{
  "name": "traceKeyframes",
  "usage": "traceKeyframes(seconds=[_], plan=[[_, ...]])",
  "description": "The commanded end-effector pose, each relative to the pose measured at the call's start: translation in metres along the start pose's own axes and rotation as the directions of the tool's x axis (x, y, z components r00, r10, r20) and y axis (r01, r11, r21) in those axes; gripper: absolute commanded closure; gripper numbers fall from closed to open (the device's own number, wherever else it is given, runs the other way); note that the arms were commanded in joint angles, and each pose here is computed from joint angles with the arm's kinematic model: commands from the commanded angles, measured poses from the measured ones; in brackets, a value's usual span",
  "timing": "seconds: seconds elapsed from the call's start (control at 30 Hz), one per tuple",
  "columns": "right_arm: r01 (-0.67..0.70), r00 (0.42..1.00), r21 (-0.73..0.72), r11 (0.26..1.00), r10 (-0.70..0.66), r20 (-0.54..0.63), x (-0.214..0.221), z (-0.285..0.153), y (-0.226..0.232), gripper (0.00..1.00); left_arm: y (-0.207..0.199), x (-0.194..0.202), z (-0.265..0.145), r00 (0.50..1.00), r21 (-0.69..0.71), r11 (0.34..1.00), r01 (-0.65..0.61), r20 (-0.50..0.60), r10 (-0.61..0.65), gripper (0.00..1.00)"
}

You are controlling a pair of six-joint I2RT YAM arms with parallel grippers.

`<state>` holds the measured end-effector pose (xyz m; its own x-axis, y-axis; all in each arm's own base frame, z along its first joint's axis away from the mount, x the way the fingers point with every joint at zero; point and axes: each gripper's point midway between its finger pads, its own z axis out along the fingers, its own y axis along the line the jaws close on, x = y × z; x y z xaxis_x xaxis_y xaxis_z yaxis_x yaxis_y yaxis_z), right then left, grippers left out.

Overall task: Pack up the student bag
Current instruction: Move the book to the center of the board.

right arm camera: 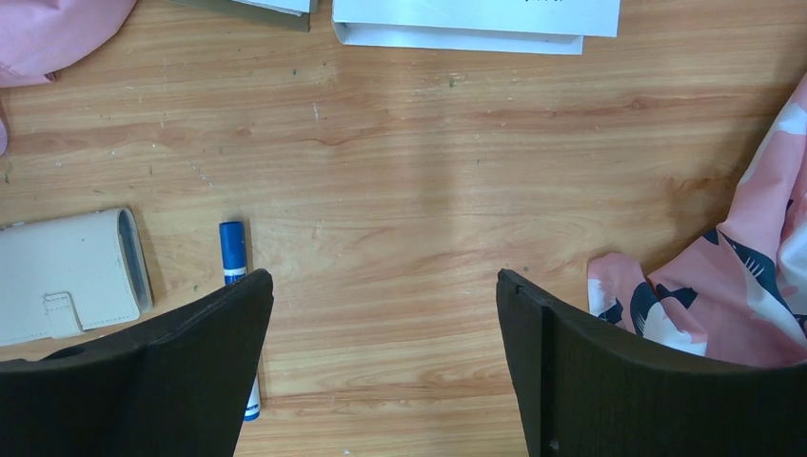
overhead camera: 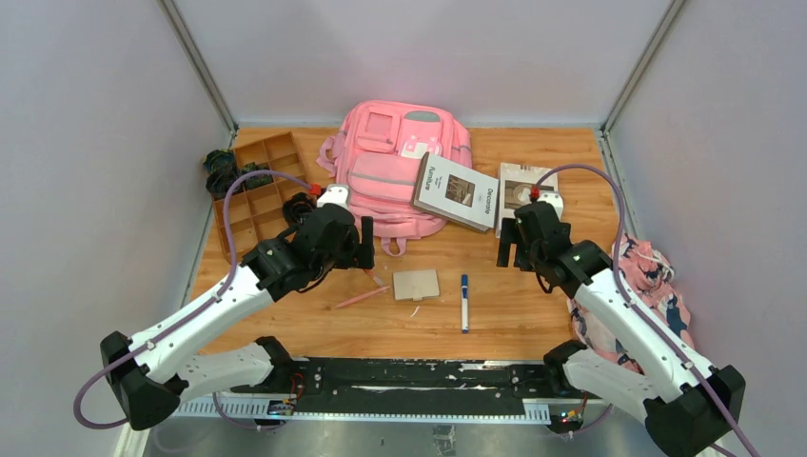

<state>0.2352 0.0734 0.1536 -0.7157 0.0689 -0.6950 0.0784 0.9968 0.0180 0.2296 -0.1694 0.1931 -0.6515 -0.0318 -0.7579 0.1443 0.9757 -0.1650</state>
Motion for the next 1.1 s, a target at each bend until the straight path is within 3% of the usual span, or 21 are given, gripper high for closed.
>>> traceKeyframes(seconds=[0.0,0.33,0.63,0.73,0.87,0.97,1.07], plan=[[-0.023,1.000,-0.011,1.000,0.023,0.021,-0.009,-0.007,-0.001,0.09,0.003,-0.010,-0.004,0.999,-0.009,1.000,0.011,0.044,-0.011,0.00],[-0.022,1.000,-0.022,1.000,0.022,0.021,-0.009,-0.008,0.001,0.09,-0.006,-0.013,-0.005,0.998,0.052,0.999,0.013,0.068,-0.016,0.00],[-0.031,1.000,-0.057,0.998,0.030,-0.008,0.003,-0.006,0.006,0.10,-0.019,0.012,0.005,1.000,0.138,0.990,0.012,0.005,-0.013,0.00],[-0.037,0.999,-0.123,0.992,0.034,-0.021,0.015,-0.005,0.014,0.10,-0.038,0.032,0.014,0.998,0.231,0.972,0.049,-0.057,-0.037,0.00],[-0.030,0.998,-0.225,0.974,0.019,-0.052,0.030,-0.003,0.030,0.11,-0.048,0.042,0.020,0.995,0.258,0.964,0.062,-0.092,-0.039,0.00],[0.027,0.995,-0.380,0.925,-0.062,-0.080,0.044,-0.009,0.053,0.13,-0.050,0.046,0.024,0.993,0.255,0.965,0.060,-0.109,-0.032,0.00],[0.132,0.980,-0.387,0.913,-0.179,-0.087,0.055,-0.013,0.058,0.13,-0.050,0.049,0.031,0.992,0.239,0.968,0.081,-0.118,-0.053,0.00]])
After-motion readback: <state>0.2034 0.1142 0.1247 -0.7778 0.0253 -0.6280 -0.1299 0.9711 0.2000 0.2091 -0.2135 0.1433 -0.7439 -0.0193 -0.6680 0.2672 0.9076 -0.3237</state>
